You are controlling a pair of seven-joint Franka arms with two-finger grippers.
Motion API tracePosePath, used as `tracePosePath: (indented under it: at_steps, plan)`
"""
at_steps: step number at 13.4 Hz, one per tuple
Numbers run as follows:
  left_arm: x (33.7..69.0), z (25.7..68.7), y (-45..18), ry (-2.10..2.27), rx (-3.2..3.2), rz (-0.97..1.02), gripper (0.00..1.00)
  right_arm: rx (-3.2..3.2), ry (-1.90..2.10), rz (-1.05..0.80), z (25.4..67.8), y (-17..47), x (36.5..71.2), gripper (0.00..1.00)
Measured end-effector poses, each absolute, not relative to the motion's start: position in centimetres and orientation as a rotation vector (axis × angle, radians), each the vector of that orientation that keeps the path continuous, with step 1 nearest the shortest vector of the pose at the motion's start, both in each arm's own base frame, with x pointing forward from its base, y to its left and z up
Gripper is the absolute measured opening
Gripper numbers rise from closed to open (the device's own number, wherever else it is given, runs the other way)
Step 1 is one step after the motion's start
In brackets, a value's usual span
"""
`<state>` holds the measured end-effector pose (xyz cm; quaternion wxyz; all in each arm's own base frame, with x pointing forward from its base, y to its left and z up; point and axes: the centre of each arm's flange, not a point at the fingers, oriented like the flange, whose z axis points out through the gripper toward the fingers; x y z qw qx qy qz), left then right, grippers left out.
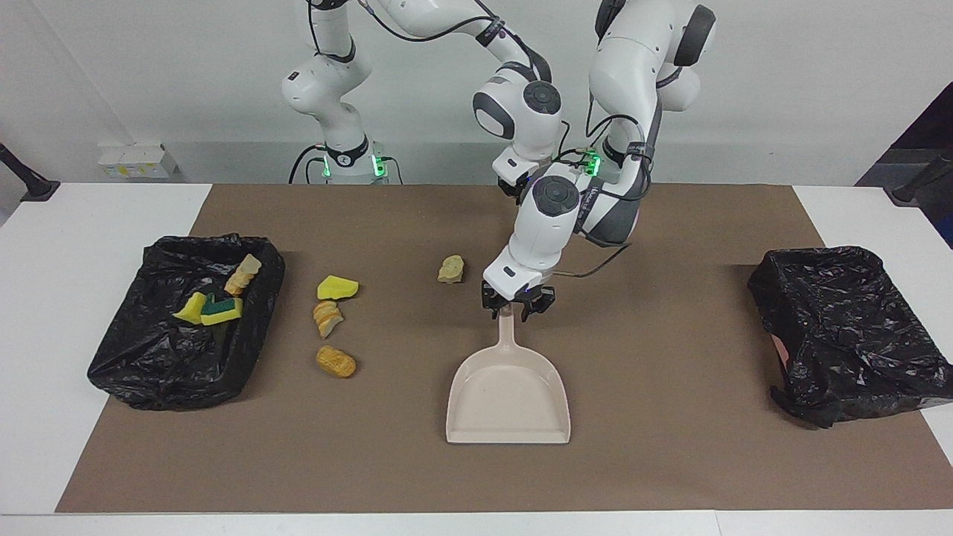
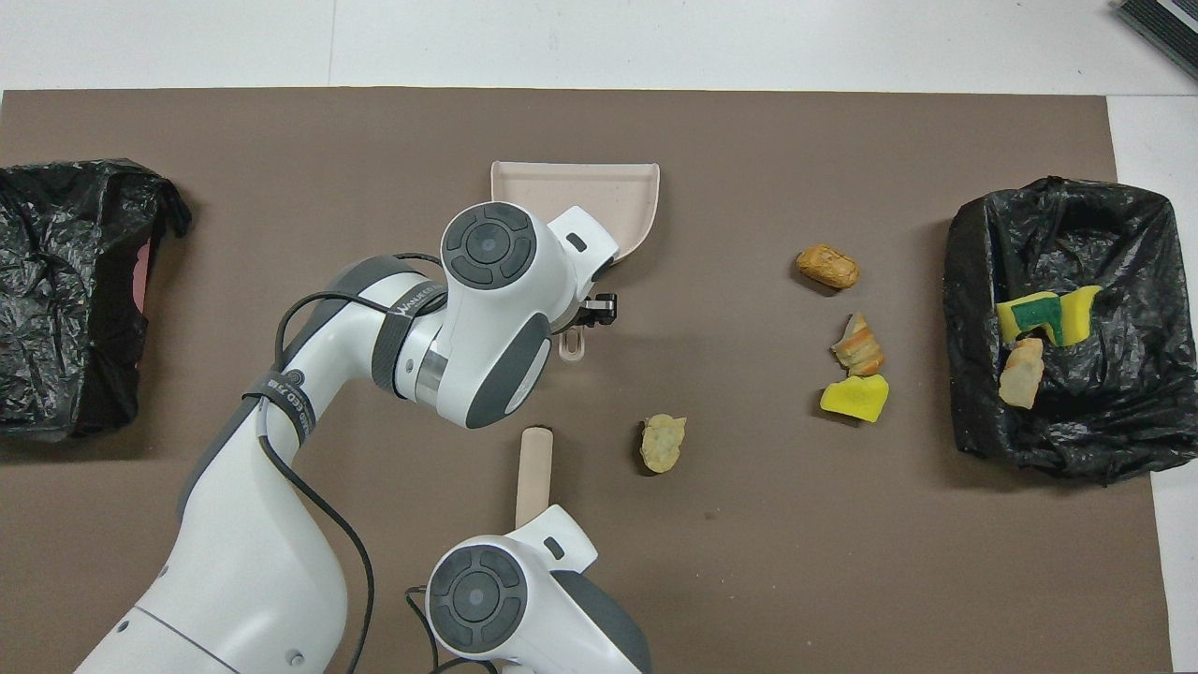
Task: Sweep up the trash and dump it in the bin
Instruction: 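Slide the dustpan toward the crumbs while the right gripper lifts the brush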
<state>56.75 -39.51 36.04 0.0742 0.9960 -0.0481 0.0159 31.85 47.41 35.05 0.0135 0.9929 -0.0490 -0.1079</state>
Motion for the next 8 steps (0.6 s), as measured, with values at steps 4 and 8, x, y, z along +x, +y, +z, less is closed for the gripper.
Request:
tracePosePath:
  at_steps: [4,8]
  plan:
    - [57.3,36.4,-38.7,-0.318,3.014,0.1,0.31,3.071,-0.132,-0.36,38.5,45.9,30.5,0.26]
    - [60.1,39.9,-32.6,-0.764,2.982,0.123,0.31,3.043,-0.08,-0.394,41.8,41.3,28.6,0.26]
